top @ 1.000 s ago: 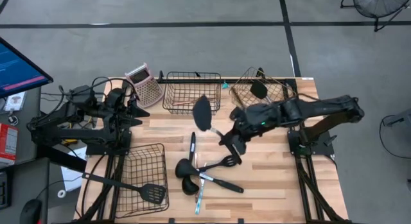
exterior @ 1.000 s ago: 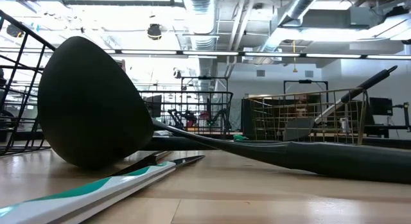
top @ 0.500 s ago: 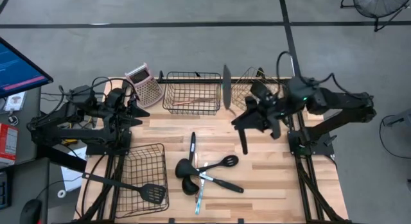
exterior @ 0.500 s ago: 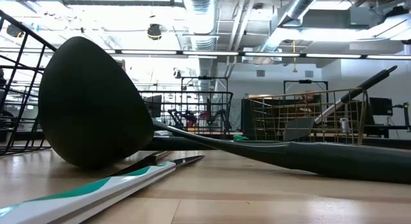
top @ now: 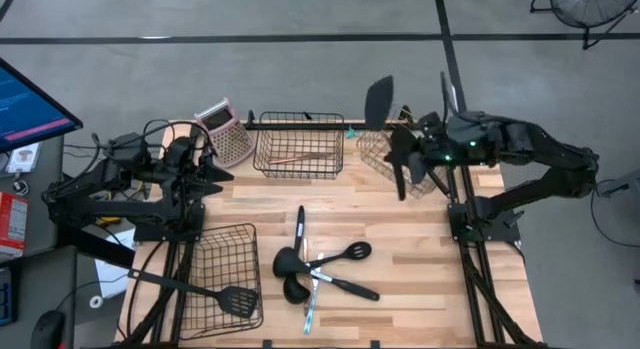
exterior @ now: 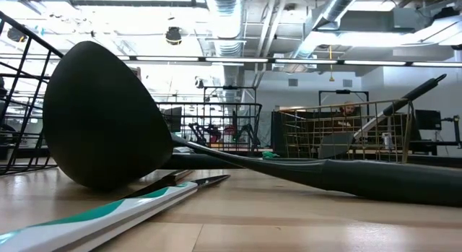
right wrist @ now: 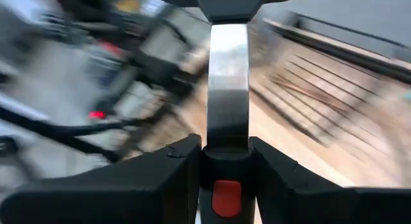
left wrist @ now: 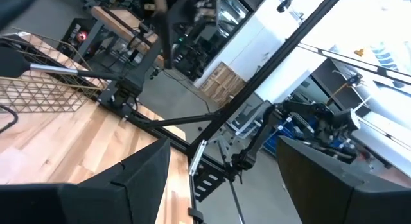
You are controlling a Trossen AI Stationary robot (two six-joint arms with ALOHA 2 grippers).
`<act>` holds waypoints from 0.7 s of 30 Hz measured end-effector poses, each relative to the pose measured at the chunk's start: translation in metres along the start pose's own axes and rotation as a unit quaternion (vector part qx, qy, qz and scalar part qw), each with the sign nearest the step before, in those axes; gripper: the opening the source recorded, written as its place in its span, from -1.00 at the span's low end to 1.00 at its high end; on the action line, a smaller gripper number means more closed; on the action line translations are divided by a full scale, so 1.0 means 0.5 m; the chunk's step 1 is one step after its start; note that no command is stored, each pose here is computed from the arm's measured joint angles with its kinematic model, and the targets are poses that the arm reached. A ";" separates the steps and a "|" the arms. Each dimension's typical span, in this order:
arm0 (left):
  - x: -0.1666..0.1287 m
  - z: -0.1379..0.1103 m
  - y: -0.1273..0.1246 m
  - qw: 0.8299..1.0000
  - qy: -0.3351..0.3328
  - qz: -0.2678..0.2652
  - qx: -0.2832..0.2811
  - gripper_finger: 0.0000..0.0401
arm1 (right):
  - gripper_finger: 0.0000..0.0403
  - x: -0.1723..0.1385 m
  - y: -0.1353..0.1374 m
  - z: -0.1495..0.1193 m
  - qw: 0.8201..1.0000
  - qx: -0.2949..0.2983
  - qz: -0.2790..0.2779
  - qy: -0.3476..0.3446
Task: Pick & Place Kitchen Items
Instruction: Put the black spatula into the brown wire basket
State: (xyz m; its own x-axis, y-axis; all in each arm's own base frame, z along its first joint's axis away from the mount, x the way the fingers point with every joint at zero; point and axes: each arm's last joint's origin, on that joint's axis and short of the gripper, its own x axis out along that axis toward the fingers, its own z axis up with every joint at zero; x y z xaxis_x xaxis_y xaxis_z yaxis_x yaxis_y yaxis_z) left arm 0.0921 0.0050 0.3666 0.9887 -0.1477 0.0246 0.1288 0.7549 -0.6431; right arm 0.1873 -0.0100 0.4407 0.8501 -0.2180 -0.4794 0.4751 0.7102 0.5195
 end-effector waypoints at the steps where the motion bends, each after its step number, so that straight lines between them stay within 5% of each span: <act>1: 0.000 0.000 0.000 1.000 -0.003 0.004 0.001 0.34 | -0.52 -0.001 -0.015 -0.001 1.000 0.006 -0.027 0.009; 5: 0.003 0.002 0.003 1.000 -0.012 0.018 0.006 0.34 | -0.52 -0.004 -0.068 -0.005 0.990 0.019 -0.134 0.047; 12: 0.016 0.001 0.009 1.000 -0.004 0.029 0.002 0.34 | -0.52 0.017 -0.165 -0.022 0.944 0.024 -0.295 0.143; 21: 0.038 -0.001 0.020 0.999 0.012 0.043 -0.003 0.34 | -0.52 0.060 -0.260 -0.049 0.923 0.040 -0.310 0.222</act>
State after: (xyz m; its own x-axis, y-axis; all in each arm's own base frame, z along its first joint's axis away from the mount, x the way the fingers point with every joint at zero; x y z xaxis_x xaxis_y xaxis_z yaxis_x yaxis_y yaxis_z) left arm 0.1122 0.0094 0.3603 0.9939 -0.0981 -0.0503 0.0423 0.7610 -0.6473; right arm 0.1456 -0.0927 0.3415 0.2396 -0.2576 -0.9361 0.8695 0.4858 0.0888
